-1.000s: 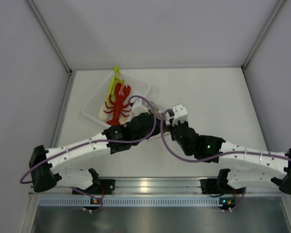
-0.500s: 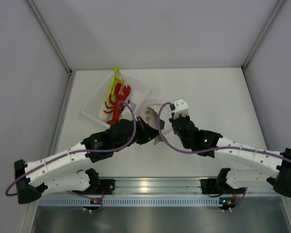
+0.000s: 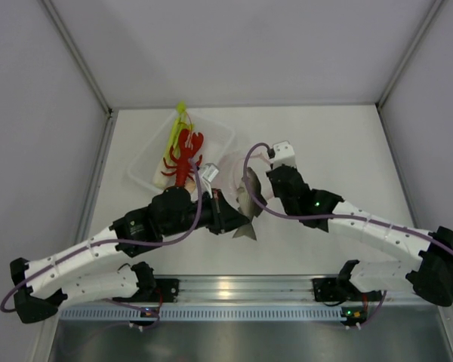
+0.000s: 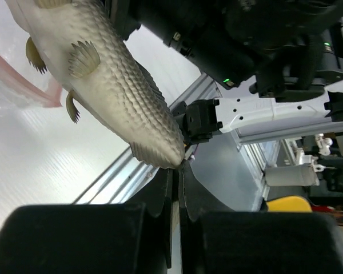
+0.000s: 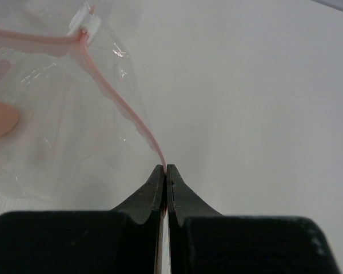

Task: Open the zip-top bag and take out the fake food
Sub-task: Pick up the fake fish from the zipper food storage bag, then place the fake fish in the bin.

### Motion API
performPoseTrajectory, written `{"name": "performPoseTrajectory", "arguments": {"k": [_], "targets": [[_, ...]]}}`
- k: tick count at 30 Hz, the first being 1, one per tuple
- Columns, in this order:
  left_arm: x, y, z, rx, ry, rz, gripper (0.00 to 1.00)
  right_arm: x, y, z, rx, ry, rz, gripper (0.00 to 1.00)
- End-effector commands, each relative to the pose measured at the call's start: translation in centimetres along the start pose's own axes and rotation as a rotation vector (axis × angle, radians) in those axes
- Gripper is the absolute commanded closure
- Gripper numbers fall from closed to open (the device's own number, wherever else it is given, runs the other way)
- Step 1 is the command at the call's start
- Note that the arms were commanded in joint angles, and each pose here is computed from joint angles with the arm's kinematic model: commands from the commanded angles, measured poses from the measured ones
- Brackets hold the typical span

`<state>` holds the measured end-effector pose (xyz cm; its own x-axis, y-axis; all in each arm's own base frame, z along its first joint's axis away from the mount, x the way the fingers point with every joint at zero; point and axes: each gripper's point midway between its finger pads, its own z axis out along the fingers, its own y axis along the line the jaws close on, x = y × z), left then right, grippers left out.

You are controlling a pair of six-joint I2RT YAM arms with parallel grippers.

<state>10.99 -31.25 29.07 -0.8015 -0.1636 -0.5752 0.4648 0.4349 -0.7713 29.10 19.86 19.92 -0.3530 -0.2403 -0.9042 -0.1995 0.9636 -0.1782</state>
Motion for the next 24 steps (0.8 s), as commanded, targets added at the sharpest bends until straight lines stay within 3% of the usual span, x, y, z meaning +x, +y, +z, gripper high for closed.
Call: {"name": "performPoseTrajectory", "arguments": {"k": [1,4,11,14,18,24], "targets": [[-5.1,-4.6,-3.6,0.123,-0.184,0.176,1.00,-2.0,-1.1,-0.1,0.026,-0.010,0.056,1.00],[-5.4,-4.3,-4.2,0.101,-0.193,0.271,1.00,-1.2,-2.3,0.1,0.061,0.018,0.087,1.00],[-10.7,0.7,-5.7,-0.281,-0.380,0.332,1.00,-0.7,-5.0,-0.5,0.106,0.038,0.111,1.00],[-11.8,1.4,-6.0,-0.359,-0.400,0.382,1.00,-1.1,-5.7,-1.0,0.105,0.028,0.121,1.00],[-14.2,4.3,-6.4,-0.598,-0.448,0.459,1.00,-1.3,-6.5,-1.6,0.107,0.017,0.126,1.00],[-16.4,10.3,-4.9,-0.786,-0.351,0.476,1.00,-2.1,-6.9,-2.7,0.076,-0.014,0.137,1.00]]}}
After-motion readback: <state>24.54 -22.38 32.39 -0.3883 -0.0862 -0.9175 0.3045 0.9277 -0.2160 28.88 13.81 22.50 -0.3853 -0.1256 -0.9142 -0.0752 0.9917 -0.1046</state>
